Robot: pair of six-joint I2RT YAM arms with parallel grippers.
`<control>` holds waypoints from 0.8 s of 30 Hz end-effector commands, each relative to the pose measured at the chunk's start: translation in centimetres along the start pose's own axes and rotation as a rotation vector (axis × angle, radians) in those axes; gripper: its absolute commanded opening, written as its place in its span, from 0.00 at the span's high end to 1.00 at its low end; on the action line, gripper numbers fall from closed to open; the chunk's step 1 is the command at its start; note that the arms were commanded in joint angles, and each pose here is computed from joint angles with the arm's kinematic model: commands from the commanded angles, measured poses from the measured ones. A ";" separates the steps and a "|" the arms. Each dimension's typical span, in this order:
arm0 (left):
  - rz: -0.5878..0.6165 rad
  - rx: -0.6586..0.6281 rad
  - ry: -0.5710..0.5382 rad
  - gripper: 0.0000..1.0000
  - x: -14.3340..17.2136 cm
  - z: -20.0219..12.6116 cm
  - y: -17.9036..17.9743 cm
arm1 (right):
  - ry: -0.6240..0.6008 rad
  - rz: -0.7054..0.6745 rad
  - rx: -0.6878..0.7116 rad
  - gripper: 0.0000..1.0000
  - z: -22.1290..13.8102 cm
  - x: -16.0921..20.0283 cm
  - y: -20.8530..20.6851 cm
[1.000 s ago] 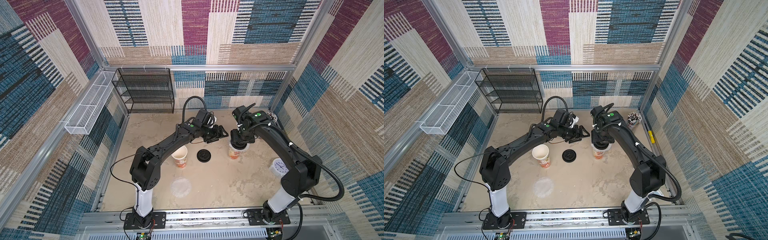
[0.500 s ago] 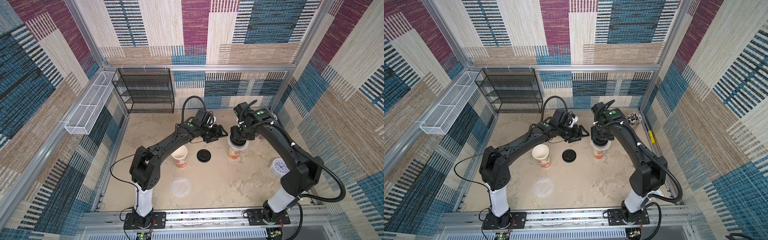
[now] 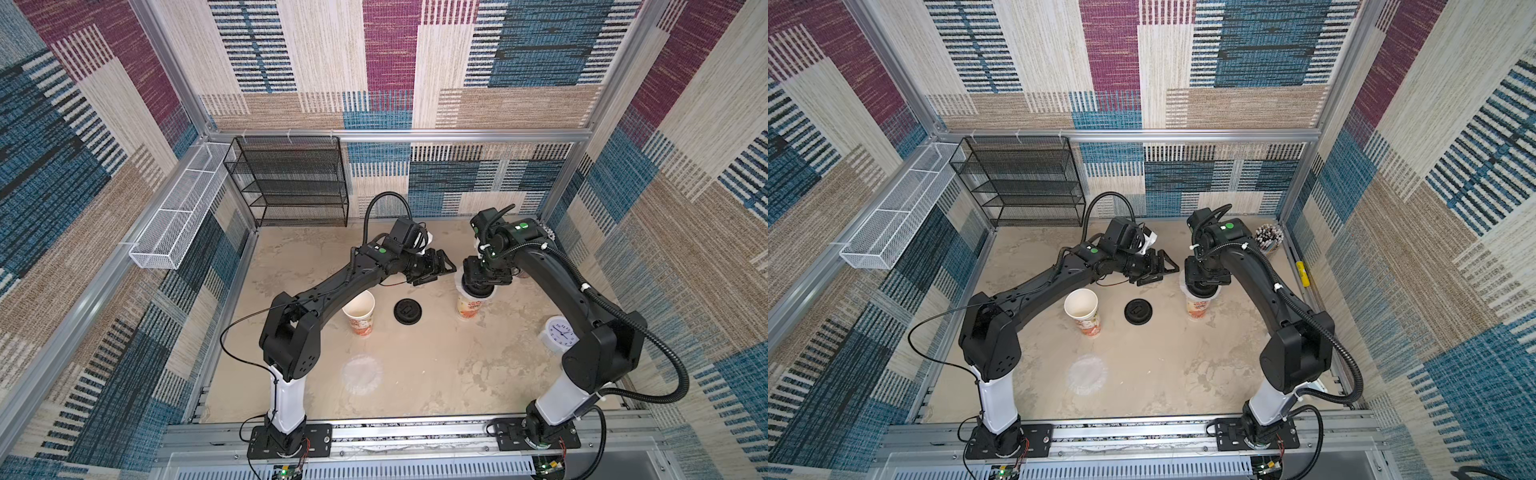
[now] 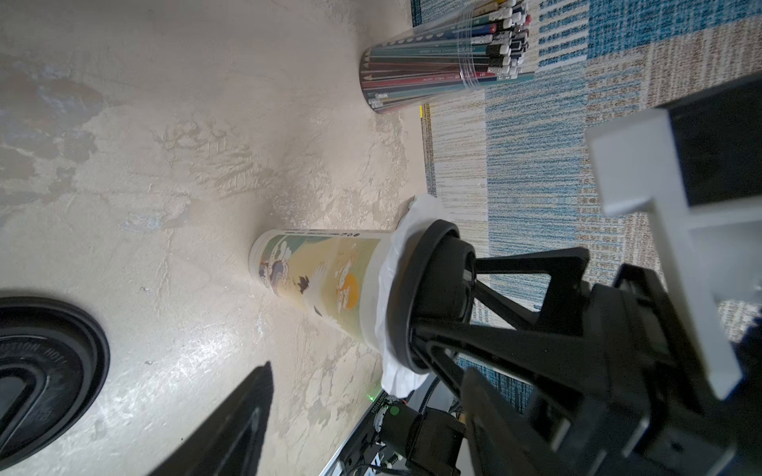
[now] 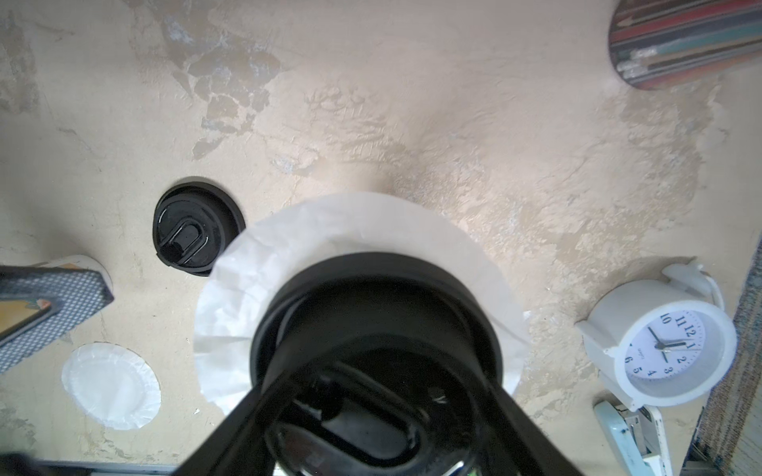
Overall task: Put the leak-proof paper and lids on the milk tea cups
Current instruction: Secure the cup lid on the cup.
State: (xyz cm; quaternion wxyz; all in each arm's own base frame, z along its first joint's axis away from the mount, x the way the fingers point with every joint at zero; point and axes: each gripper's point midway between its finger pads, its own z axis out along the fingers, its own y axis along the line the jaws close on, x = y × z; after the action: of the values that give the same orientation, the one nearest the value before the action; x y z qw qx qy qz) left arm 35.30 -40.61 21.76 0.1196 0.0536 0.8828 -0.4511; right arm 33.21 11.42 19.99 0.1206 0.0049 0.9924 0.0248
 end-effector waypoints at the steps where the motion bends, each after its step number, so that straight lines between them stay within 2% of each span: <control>1: 0.028 0.009 -0.009 0.25 -0.3 -0.2 -0.4 | 0.000 -0.014 -0.007 0.34 0.1 -0.3 0.1; 24: 0.027 0.010 -0.005 0.25 -0.2 -0.1 -0.3 | 0.018 -0.027 -0.037 0.28 -0.1 0.6 0.2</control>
State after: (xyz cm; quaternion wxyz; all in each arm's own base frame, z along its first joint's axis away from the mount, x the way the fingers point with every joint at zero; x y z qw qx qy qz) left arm 35.30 -40.61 21.76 0.1195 0.0536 0.8828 -0.4512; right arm 32.90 11.57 19.73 0.1112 -0.0108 0.9930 0.0377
